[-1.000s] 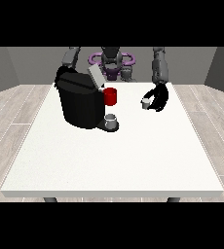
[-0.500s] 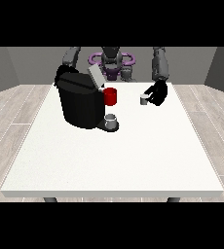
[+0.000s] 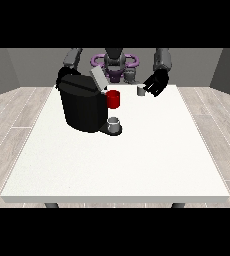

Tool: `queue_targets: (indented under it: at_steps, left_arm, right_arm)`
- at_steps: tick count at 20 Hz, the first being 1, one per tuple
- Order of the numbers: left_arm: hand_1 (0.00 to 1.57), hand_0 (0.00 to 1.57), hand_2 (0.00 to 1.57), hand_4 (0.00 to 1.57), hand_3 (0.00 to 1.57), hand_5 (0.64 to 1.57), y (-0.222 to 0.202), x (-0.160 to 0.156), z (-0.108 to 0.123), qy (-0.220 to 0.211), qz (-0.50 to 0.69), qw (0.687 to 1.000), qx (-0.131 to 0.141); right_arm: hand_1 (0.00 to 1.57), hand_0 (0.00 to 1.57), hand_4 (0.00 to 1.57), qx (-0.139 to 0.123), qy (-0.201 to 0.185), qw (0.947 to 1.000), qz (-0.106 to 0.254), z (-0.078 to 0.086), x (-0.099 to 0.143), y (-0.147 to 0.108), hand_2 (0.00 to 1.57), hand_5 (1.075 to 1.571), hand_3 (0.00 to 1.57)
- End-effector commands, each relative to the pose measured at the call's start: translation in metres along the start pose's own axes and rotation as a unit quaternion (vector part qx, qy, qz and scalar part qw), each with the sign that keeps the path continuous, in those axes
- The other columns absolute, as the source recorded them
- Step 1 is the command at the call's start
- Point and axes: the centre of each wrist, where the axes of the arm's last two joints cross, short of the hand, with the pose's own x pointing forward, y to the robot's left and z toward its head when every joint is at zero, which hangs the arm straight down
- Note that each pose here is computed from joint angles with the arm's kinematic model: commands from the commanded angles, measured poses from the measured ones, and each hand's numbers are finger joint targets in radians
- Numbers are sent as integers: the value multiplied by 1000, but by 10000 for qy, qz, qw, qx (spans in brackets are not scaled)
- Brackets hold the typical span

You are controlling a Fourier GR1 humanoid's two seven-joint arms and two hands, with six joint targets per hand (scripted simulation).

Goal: Insert the coffee pod into the coffee machine and close the lid

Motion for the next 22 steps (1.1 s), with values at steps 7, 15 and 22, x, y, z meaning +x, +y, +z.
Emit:
queue_targets:
  at_steps: [7, 15, 22]
  left_arm:
    - [1255, 1255, 1332, 556, 1288, 1571, 93, 8, -8, -106, -16, 9985, 539]
    - [1272, 1272, 1307, 512, 1244, 1571, 126, 63, -31, -283, 97, 9961, 825]
    - [1264, 1264, 1319, 516, 1251, 1571, 178, 94, -32, -538, 1, 9890, 1375]
  right_arm:
    - [0, 0, 496, 480, -318, 9983, -122, -2, 30, 21, 0, 1571, 0]
    - [0, 0, 508, 575, -555, 9968, -98, -8, 39, 33, 0, 1571, 0]
    - [0, 0, 502, 427, -1120, 9927, -91, -22, 56, 23, 0, 1571, 0]
